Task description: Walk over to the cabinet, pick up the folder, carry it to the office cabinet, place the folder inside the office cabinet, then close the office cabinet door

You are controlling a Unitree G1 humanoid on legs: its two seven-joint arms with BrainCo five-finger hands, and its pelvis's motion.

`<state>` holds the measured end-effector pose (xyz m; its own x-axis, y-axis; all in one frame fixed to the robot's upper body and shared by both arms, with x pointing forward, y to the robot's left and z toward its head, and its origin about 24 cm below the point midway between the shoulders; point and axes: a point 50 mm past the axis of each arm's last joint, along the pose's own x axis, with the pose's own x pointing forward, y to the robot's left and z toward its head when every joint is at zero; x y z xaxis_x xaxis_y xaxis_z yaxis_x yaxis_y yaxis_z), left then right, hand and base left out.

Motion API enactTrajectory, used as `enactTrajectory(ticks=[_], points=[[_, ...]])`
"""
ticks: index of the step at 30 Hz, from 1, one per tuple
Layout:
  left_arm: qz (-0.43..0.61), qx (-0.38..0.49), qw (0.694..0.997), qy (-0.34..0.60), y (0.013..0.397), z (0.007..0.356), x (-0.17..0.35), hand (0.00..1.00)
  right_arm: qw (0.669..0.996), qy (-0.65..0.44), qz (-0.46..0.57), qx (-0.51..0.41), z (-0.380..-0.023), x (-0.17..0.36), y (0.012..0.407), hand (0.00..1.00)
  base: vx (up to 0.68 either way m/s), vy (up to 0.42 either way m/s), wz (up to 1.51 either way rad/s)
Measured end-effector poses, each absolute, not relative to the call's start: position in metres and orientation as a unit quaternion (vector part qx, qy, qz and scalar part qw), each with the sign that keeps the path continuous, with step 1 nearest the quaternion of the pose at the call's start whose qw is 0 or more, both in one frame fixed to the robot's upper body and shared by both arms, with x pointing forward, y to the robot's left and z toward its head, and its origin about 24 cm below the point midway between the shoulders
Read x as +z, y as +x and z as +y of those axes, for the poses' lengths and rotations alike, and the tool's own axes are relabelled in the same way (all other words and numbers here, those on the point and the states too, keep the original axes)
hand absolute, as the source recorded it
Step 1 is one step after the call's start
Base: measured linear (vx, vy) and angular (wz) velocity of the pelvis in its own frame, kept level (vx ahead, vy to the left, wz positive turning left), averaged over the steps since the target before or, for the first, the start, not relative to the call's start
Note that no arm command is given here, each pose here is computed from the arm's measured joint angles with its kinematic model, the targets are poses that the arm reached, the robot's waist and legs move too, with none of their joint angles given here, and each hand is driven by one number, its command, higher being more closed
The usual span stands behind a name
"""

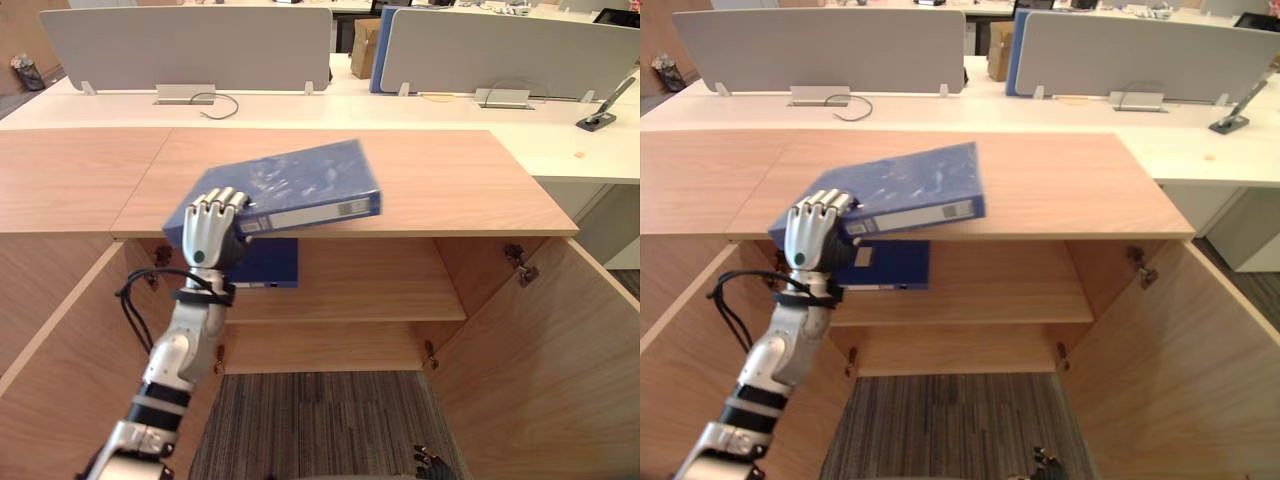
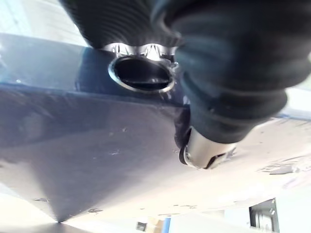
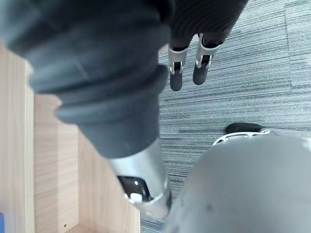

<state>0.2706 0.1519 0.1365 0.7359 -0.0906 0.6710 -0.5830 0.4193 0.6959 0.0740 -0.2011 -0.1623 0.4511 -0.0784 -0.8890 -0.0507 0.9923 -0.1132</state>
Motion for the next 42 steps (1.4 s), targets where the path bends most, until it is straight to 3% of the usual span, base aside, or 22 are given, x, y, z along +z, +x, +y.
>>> enactTrajectory(ticks=[2,4,5,6,8,9,11,14,20,29,36,42], points=[[-0.343,0.144,0.812,0.449,0.253,0.138,0.141,1.00,0.851,-0.048,0.523,-0.022,-0.201,-0.162,0.074,0.00,0.00,0.000,0.00],[-0.357,0.086,0.879,0.303,0.226,0.123,0.148,1.00,0.857,0.002,0.511,-0.063,-0.201,-0.161,0.079,0.00,0.00,0.000,0.00],[-0.356,0.069,0.894,0.263,0.222,0.122,0.149,1.00,0.859,0.021,0.506,-0.077,-0.199,-0.160,0.082,0.00,-0.03,-0.013,0.05],[-0.347,0.023,0.924,0.162,0.215,0.116,0.150,1.00,0.868,0.063,0.482,-0.103,-0.194,-0.156,0.107,0.00,-0.04,-0.010,0.06],[-0.317,-0.055,0.947,0.006,0.212,0.110,0.148,1.00,0.889,0.104,0.425,-0.133,-0.186,-0.141,0.156,0.00,-0.05,-0.004,0.12],[-0.305,-0.072,0.949,-0.039,0.211,0.111,0.147,1.00,0.898,0.121,0.401,-0.133,-0.182,-0.133,0.171,0.00,-0.05,-0.006,0.22],[-0.273,-0.093,0.935,-0.205,0.195,0.127,0.145,1.00,0.949,0.153,0.257,-0.100,-0.164,-0.082,0.226,0.00,-0.03,-0.013,0.25],[-0.266,-0.047,0.907,-0.321,0.184,0.159,0.138,1.00,0.979,0.165,0.101,-0.065,-0.158,-0.019,0.251,0.00,-0.02,-0.006,0.23],[-0.262,0.029,0.886,-0.381,0.173,0.183,0.125,1.00,0.975,0.204,-0.051,-0.073,-0.164,0.038,0.235,0.00,-0.03,0.010,0.05],[-0.280,0.040,0.886,-0.367,0.164,0.189,0.130,1.00,0.953,0.212,-0.212,-0.032,-0.162,0.107,0.227,0.00,-0.03,0.005,0.00],[-0.280,0.044,0.895,-0.343,0.163,0.191,0.130,1.00,0.940,0.211,-0.268,0.001,-0.161,0.131,0.224,0.00,0.00,0.000,0.00],[-0.272,0.044,0.930,-0.243,0.166,0.186,0.128,1.00,0.910,0.242,-0.332,0.057,-0.150,0.167,0.241,0.00,0.00,0.000,0.00]])
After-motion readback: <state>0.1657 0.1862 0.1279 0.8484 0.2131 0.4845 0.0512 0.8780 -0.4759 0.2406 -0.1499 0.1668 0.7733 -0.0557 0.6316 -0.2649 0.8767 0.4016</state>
